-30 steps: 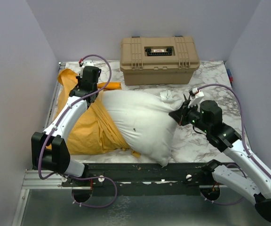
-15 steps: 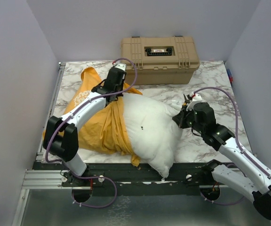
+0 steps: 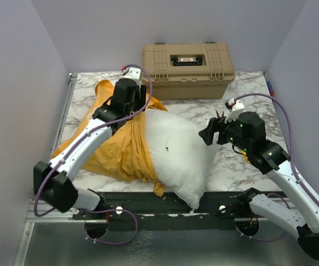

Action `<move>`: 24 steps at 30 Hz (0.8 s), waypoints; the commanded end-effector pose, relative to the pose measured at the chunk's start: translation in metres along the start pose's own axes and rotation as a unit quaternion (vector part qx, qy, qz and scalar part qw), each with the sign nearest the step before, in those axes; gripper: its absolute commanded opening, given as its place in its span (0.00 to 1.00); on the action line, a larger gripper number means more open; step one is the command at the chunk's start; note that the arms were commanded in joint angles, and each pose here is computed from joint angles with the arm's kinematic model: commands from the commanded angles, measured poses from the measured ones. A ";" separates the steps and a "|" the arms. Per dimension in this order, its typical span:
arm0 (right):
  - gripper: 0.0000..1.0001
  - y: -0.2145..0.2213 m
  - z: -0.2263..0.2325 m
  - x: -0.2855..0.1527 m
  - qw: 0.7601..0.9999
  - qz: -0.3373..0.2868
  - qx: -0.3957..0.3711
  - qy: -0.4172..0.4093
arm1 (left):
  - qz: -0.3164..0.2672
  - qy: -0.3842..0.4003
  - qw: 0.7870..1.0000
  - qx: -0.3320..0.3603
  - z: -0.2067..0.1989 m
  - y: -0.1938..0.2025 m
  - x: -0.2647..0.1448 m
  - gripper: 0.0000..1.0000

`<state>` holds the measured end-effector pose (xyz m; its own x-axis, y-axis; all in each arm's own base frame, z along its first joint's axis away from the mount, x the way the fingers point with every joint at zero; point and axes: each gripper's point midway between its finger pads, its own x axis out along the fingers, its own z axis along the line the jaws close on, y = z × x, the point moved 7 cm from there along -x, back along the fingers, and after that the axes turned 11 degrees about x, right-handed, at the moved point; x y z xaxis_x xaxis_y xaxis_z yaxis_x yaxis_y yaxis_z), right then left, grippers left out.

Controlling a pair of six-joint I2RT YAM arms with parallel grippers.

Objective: Remove the pillowcase from the pillow

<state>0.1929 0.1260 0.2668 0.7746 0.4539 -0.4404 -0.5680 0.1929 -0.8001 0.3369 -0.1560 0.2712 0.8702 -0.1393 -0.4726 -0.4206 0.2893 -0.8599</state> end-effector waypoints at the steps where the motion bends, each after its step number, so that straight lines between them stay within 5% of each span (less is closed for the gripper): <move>1: 0.94 -0.007 0.019 -0.013 0.995 0.031 -0.053 -0.075 | -0.053 -0.050 0.996 -0.054 0.025 -0.016 -0.057 0.70; 11: 1.00 0.008 0.068 -0.001 0.975 0.090 -0.136 -0.153 | -0.013 0.040 0.990 -0.132 0.013 0.052 -0.113 0.71; 24: 1.00 0.109 0.138 0.010 0.912 0.223 -0.318 -0.133 | 0.047 0.111 0.977 -0.178 -0.006 0.116 -0.133 0.71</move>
<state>0.1083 0.2675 0.2469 0.3223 0.6869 -0.6514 -0.5007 -0.4603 -0.7331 0.1809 -0.1042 0.2531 0.8214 -0.2925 -0.4897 -0.5170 -0.0193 -0.8557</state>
